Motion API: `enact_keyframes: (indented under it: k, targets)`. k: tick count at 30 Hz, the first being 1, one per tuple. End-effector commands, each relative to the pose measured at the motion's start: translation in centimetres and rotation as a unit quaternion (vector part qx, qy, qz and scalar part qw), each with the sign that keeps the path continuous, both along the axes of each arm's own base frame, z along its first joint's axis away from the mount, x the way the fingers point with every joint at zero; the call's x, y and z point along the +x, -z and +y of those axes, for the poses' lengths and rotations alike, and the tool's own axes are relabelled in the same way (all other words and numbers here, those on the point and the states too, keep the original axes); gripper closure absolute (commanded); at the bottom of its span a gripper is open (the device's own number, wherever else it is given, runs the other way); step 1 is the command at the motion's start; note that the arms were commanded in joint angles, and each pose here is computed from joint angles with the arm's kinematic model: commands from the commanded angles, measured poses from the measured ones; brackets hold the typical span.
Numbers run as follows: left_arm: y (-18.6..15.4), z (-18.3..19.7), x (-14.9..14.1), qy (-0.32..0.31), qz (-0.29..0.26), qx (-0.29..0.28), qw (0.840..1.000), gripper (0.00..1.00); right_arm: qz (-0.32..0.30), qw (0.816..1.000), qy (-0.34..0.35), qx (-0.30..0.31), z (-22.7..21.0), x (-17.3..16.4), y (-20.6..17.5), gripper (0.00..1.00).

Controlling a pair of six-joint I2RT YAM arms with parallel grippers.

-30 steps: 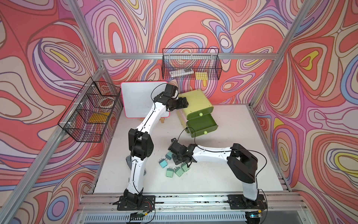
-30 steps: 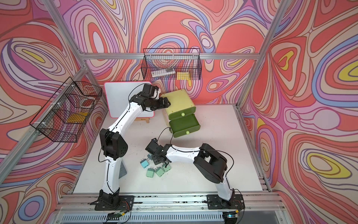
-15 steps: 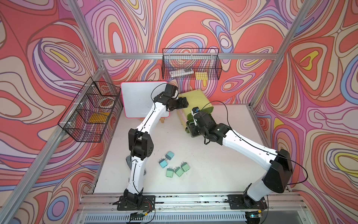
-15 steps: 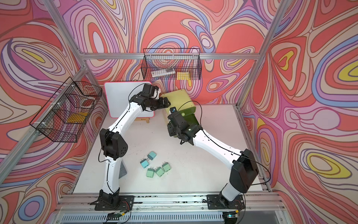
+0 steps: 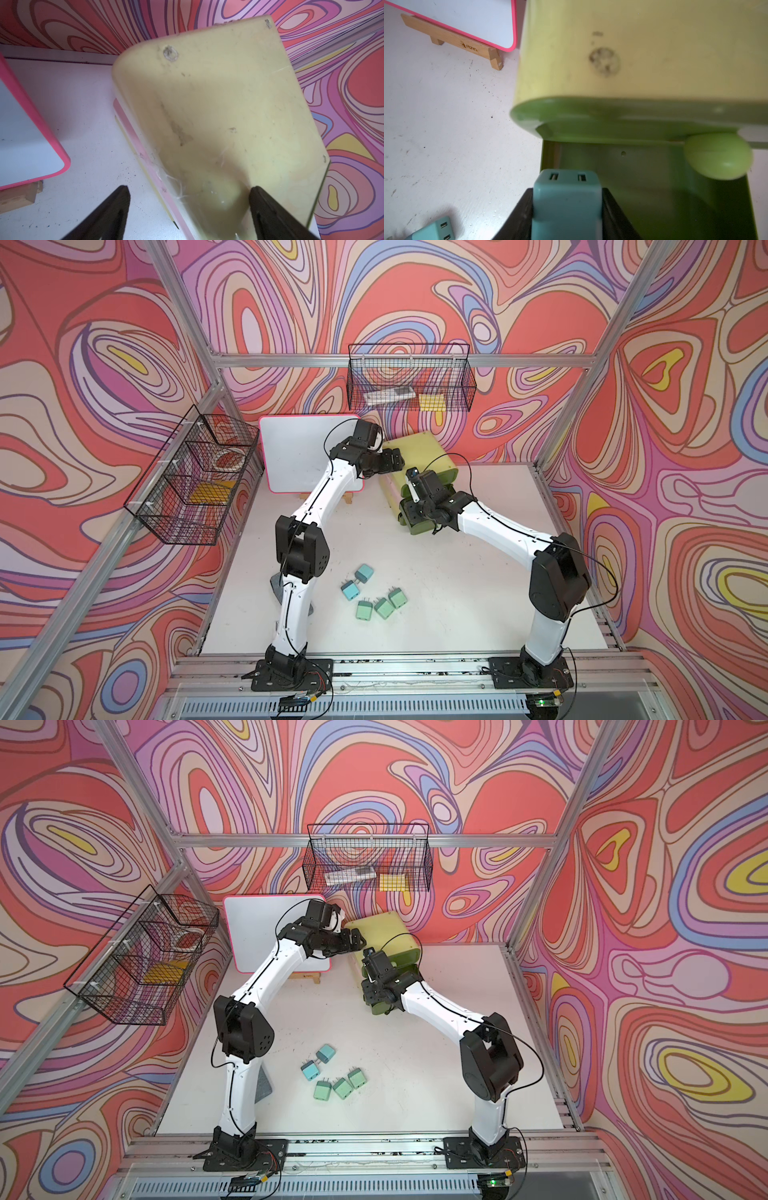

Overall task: Place the plugs into the drawer by color
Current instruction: Place the plug in the drawer.

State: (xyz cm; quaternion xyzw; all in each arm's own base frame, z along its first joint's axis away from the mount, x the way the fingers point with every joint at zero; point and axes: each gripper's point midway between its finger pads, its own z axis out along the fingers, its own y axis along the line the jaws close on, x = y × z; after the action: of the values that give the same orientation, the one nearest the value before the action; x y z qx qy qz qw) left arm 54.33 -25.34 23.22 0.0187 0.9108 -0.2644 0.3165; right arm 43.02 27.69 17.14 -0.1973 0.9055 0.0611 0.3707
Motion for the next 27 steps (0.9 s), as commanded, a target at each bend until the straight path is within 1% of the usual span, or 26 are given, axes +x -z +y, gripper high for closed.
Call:
enact_keyframes:
  k: [1, 13, 22, 27]
  targets:
    - [1.7, -0.2, -0.9, 0.011, 0.023, 0.019, 1.000, 0.11, -0.004, 1.000, -0.006, 0.003, 0.4, 0.5, 0.8, 0.63]
    - [1.8, -0.1, -1.0, 0.011, 0.023, 0.023, 0.999, 0.11, 0.017, 1.000, 0.000, -0.001, -0.1, 0.4, 3.6, 0.62]
    - [1.5, -0.1, -0.9, 0.010, 0.019, 0.024, 0.999, 0.11, 0.020, 1.000, 0.002, -0.003, -0.4, 0.6, 4.0, 0.54]
    - [1.4, -0.1, -0.9, 0.010, 0.020, 0.026, 0.999, 0.11, 0.019, 1.000, -0.001, 0.002, -0.3, 0.6, 3.5, 0.49]
